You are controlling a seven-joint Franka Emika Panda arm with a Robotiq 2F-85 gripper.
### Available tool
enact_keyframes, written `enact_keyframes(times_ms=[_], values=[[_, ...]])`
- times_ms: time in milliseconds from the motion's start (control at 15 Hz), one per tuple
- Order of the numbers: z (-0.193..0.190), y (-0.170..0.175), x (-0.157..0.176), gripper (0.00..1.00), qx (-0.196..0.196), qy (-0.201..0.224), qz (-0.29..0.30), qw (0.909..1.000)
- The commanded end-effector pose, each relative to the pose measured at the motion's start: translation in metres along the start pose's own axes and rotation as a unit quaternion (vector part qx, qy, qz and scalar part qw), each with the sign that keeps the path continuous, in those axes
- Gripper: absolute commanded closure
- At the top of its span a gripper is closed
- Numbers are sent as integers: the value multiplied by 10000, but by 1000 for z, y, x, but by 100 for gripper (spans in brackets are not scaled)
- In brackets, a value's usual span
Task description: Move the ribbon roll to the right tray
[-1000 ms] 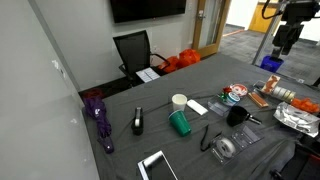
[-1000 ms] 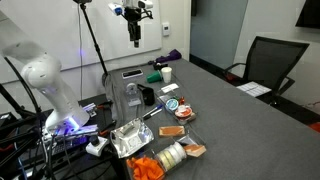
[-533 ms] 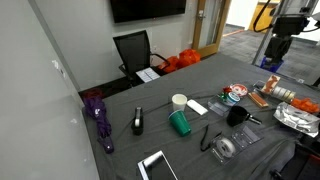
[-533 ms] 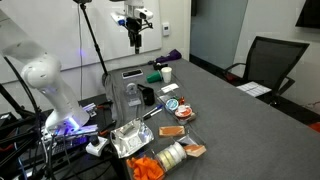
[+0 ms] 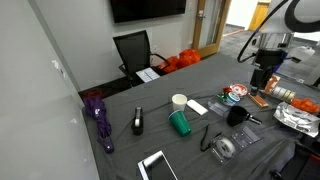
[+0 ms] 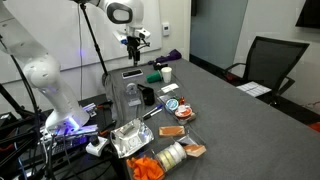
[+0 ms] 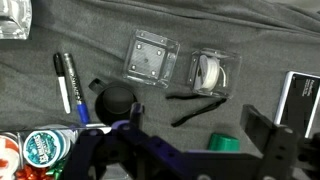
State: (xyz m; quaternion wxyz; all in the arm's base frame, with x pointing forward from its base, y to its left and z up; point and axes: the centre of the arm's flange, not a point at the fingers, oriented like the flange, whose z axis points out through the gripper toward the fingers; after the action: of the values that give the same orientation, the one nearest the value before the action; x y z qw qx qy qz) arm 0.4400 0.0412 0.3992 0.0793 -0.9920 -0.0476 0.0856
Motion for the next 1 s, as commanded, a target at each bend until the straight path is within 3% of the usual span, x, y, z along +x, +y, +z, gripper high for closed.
enact_keyframes(times_ms=[0, 400, 933], values=[[40, -29, 3, 0, -175, -18, -19, 9998], [92, -67, 7, 0, -235, -18, 291, 9993], [90, -67, 8, 0, -295, -83, 357, 9989]])
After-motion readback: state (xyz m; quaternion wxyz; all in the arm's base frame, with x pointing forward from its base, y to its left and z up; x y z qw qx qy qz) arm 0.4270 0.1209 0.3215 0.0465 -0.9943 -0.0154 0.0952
